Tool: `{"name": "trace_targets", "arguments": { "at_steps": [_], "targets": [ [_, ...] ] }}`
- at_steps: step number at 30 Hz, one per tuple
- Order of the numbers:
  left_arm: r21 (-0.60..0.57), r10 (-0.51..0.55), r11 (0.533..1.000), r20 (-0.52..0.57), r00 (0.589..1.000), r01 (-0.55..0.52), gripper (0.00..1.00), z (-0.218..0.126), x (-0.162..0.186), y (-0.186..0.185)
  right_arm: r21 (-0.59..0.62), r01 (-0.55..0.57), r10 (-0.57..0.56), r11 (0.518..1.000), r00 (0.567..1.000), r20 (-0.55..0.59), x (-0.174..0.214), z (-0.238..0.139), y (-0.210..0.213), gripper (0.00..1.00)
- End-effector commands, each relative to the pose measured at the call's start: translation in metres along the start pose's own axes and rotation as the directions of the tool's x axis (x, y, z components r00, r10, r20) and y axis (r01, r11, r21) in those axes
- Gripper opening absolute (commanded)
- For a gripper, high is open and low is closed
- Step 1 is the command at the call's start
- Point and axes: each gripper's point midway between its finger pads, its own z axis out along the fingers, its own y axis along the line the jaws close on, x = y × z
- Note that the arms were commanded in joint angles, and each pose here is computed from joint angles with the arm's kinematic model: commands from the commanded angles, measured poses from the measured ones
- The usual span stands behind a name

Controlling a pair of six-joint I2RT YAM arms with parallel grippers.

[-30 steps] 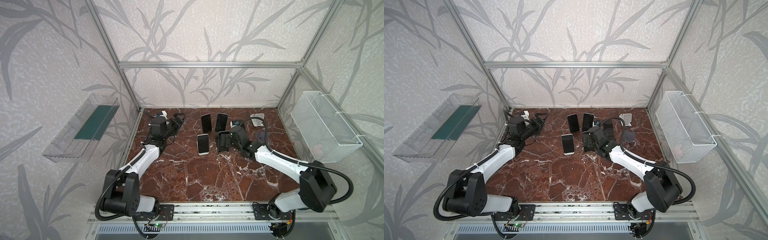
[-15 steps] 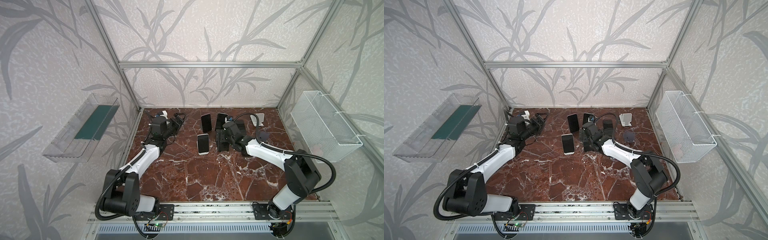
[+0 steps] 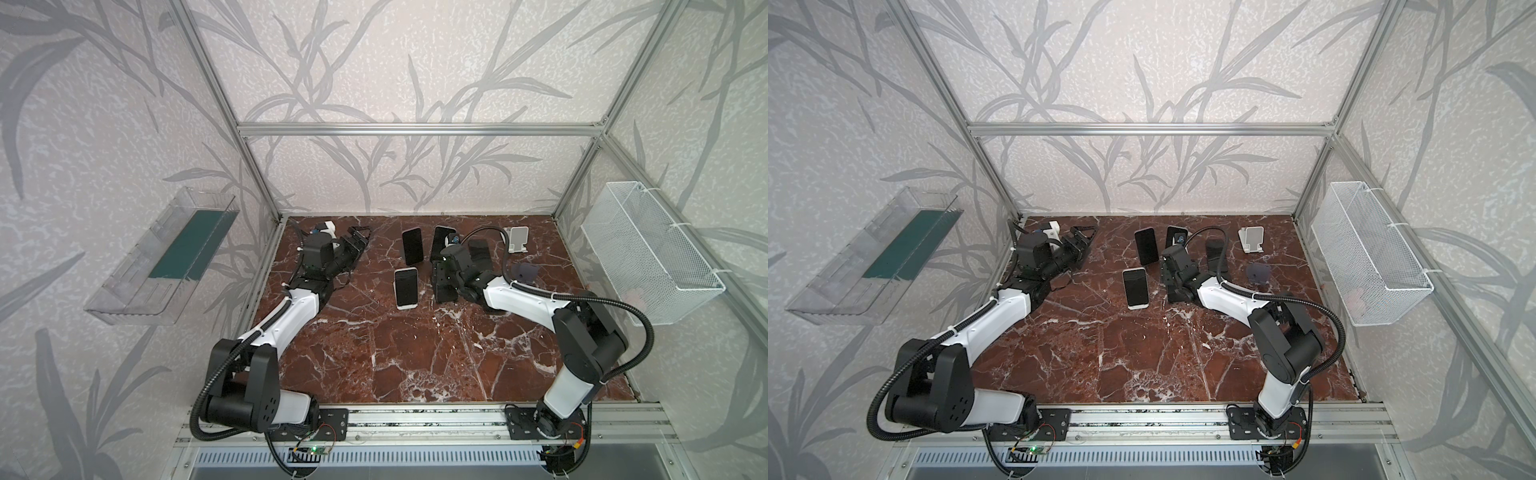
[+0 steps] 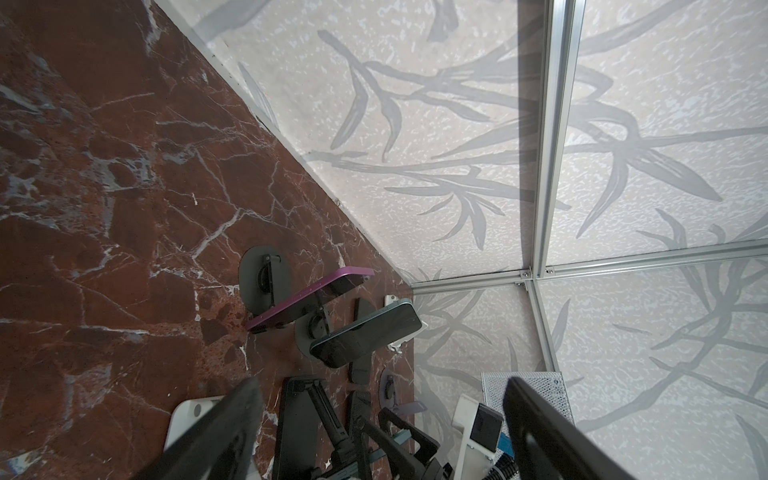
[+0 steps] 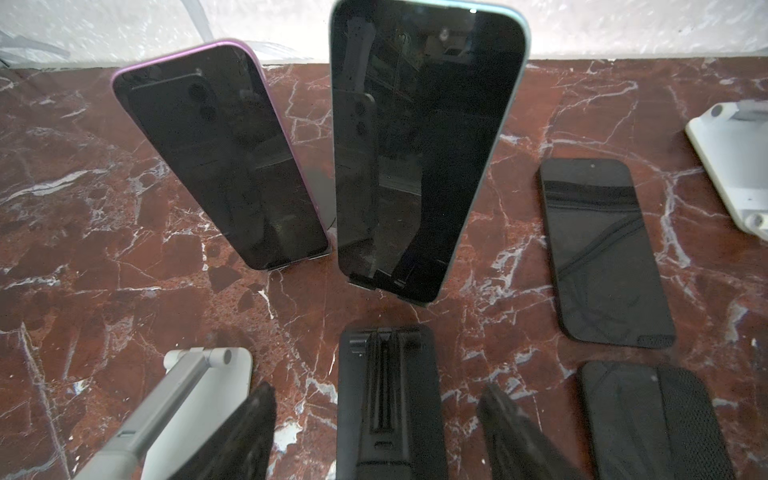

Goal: Remove the phone from the phone stand

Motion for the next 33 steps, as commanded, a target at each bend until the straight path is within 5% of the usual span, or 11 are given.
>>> {"name": "trace_targets", "arguments": {
  "at_steps": [1, 21, 33],
  "targets": [
    [0.042, 0.002, 0.999, -0.005, 1.0, -0.001, 0.91, 0.002, -0.002, -0.012, -0.019, 0.033, -0.032, 0.999, 0.998, 0.056, -0.015, -0.01, 0.011, 0.68],
    [0.052, 0.012, 0.999, -0.015, 1.0, -0.012, 0.91, 0.001, 0.001, -0.016, -0.101, 0.044, -0.024, 0.994, 0.982, 0.187, -0.069, -0.105, 0.006, 0.62],
    [0.042, 0.049, 0.998, -0.046, 0.998, -0.047, 0.91, 0.005, 0.019, -0.02, -0.045, 0.043, -0.04, 0.998, 0.997, 0.069, -0.015, -0.157, -0.043, 0.61]
  ]
}}
